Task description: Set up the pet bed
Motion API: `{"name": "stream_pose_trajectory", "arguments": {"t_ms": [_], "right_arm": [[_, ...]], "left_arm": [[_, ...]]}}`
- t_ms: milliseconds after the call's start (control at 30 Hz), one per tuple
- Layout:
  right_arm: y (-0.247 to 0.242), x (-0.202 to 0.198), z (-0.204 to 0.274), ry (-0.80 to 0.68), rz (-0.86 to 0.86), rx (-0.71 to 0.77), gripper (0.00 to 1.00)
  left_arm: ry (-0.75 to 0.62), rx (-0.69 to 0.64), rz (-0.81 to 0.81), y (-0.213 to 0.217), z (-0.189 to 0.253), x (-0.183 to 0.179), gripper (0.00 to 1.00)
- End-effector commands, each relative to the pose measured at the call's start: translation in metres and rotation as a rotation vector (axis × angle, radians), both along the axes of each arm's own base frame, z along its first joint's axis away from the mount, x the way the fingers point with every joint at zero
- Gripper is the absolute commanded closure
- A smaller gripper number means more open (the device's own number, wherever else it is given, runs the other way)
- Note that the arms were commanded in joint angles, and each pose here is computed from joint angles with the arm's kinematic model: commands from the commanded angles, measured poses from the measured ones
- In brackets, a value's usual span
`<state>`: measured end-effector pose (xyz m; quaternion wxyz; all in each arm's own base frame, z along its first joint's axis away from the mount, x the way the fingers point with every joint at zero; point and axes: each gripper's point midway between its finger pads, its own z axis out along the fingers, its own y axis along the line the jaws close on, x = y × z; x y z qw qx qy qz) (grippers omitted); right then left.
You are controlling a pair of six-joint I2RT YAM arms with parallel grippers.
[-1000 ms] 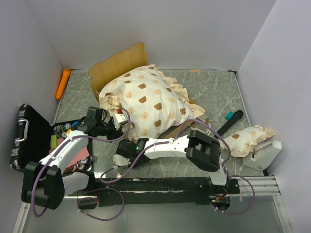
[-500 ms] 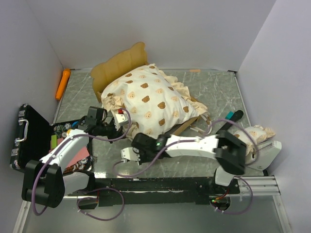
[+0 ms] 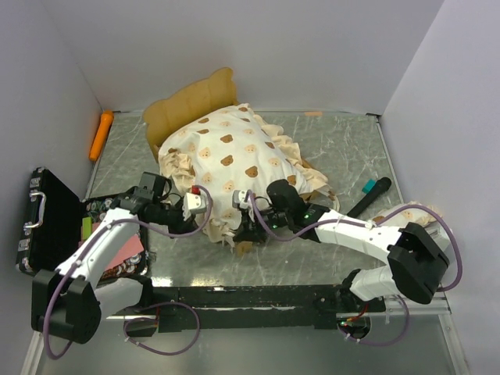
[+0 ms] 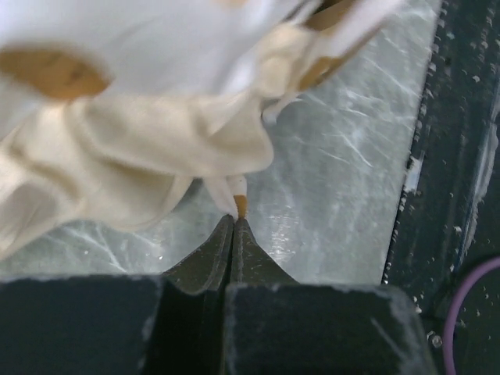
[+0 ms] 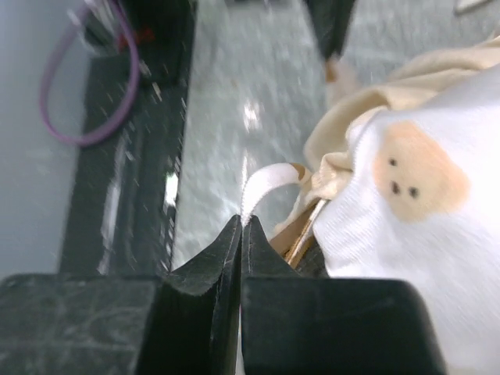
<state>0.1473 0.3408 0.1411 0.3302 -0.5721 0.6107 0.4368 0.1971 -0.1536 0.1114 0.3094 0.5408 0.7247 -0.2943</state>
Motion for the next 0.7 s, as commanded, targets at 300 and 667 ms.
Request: {"name": "stream_pose_trajectory", "arguments": {"t_ms": [300, 667], "right_arm": [[0.047, 0.037, 0.054, 0.121, -0.110, 0.242, 1.00], [0.039, 0.036, 0.019, 0.173, -0.138, 0.203, 1.00]], "left_arm": [[-0.076, -0.045, -0.337, -0.048, 0.009, -0.069, 0.99], [-0.113, -0.236, -0.318, -0.078, 0.069, -0.057, 0.99]]}}
